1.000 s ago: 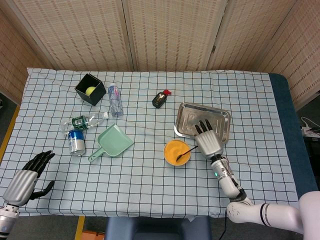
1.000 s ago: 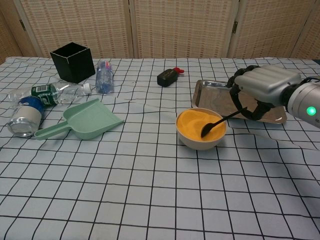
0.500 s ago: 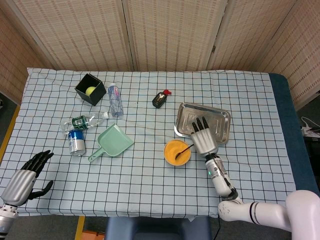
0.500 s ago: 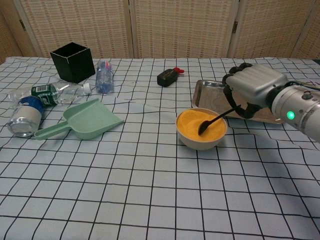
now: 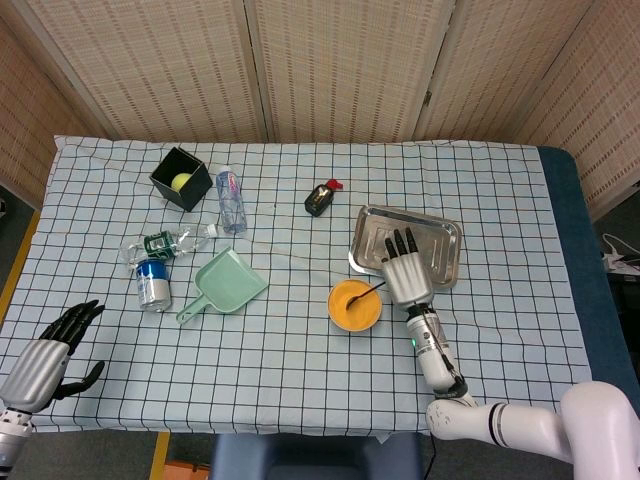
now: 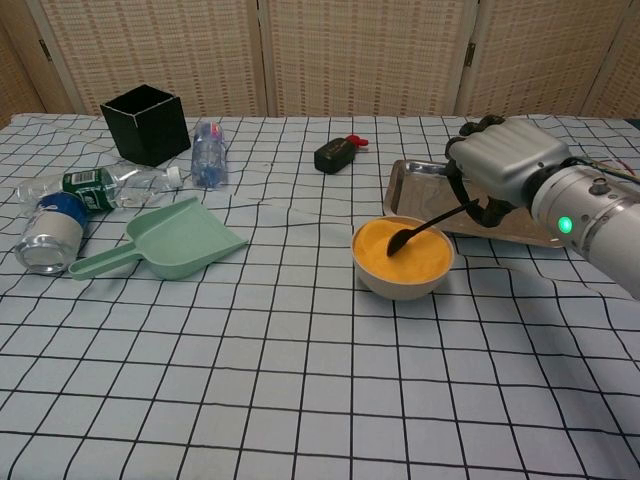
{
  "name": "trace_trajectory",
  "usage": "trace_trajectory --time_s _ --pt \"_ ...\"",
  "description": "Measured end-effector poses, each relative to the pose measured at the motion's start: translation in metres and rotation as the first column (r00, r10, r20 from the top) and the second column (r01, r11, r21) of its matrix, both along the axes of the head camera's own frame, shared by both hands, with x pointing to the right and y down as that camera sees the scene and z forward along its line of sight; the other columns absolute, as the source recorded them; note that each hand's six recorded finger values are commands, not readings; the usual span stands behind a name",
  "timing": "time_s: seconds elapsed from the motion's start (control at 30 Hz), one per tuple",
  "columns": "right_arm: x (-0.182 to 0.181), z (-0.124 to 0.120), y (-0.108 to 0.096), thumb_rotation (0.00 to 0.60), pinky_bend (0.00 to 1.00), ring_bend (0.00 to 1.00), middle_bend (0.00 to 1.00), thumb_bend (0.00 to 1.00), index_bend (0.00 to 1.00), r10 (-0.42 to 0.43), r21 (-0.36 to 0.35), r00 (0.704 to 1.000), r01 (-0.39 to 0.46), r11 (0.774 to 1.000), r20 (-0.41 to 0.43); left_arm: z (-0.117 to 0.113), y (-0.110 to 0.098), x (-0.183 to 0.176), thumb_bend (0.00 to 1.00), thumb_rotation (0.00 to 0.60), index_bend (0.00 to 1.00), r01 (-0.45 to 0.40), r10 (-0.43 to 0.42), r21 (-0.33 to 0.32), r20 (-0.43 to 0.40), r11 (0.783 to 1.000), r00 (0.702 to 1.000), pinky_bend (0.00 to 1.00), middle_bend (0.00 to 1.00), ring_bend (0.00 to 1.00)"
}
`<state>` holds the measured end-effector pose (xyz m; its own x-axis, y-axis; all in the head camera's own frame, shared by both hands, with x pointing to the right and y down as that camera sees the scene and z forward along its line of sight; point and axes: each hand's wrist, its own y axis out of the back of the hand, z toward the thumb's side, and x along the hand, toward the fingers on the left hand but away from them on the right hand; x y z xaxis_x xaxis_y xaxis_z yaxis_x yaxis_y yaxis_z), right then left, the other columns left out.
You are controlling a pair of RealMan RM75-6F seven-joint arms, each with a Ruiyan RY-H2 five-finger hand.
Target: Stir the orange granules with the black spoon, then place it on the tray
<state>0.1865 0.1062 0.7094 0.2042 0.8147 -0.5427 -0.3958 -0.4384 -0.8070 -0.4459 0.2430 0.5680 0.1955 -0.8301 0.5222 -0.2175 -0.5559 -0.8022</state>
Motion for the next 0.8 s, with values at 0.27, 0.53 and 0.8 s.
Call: trace_trajectory --time_s 0.27,0.53,0.8 --pt "0.008 -0.014 0.0 0.6 0.0 0.0 0.16 0.93 1.0 0.051 -0.031 0.995 -0.049 0.998 0.091 0.003 0.001 0.002 0.39 0.6 0.0 -0.005 0.005 -0.008 0.008 1.0 1.0 0.17 0.0 0.0" --pt "0.013 -0.008 -0.003 0.6 0.0 0.0 0.17 0.92 1.0 0.044 -0.017 0.996 -0.043 0.999 0.073 0.006 0.001 0.003 0.39 0.6 0.0 -0.006 0.006 -0.016 0.014 1.0 1.0 0.16 0.0 0.0" --pt "0.014 0.005 -0.005 0.6 0.0 0.0 0.18 0.93 1.0 0.045 0.002 0.997 -0.046 0.999 0.069 0.007 -0.001 -0.001 0.39 0.6 0.0 0.006 -0.006 -0.018 0.021 1.0 1.0 0.16 0.0 0.0"
